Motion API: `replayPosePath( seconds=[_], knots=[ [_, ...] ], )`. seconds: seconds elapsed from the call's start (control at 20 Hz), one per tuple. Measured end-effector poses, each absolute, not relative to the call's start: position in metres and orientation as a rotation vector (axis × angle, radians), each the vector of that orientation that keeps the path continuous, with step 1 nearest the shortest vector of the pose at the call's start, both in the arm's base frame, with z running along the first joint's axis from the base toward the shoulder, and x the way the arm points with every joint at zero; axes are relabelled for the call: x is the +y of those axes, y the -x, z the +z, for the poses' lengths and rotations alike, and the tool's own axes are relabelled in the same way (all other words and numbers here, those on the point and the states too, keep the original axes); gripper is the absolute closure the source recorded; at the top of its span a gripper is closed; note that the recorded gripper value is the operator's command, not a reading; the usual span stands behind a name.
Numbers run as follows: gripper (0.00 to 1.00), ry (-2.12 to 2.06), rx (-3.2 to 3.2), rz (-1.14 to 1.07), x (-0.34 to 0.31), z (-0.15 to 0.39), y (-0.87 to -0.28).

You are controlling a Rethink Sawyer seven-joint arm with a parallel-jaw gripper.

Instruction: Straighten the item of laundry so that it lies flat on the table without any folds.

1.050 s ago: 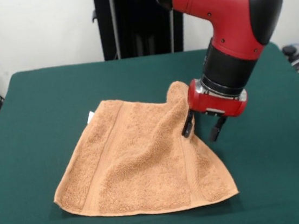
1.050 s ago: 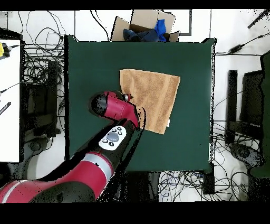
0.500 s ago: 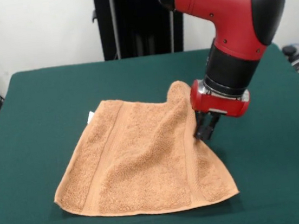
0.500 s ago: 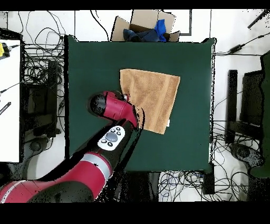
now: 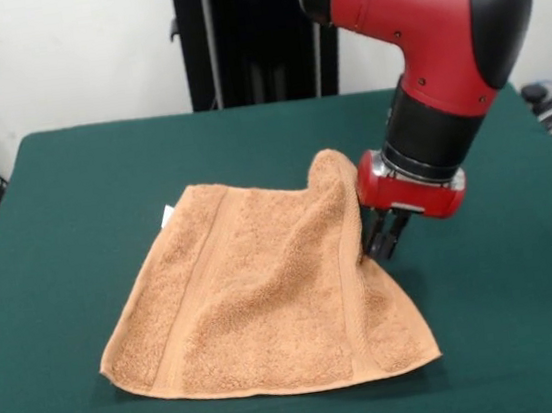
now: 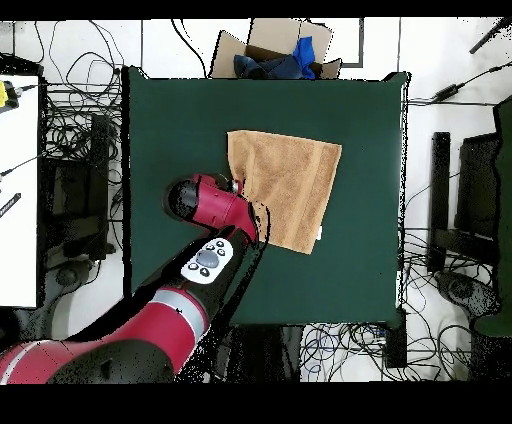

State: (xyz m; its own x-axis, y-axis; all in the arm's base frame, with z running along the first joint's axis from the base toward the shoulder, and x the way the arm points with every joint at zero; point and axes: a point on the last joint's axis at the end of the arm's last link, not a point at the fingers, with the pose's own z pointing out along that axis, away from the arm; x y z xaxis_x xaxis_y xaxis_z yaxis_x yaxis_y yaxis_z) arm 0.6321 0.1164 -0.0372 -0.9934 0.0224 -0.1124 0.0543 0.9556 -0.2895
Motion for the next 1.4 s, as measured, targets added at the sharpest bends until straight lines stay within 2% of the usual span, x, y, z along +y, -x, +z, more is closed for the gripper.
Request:
replayPosePath(
  seconds=[1.25,1.3,1.4],
  knots=[
    [1.00,-0.050,3.022,-0.464,0.115,-0.052,-0.623],
    [0.00,-0.050,3.022,-0.464,0.115,-0.052,-0.623],
    [0.00,-0.050,3.022,-0.465,0.115,-0.052,-0.623]
  ],
)
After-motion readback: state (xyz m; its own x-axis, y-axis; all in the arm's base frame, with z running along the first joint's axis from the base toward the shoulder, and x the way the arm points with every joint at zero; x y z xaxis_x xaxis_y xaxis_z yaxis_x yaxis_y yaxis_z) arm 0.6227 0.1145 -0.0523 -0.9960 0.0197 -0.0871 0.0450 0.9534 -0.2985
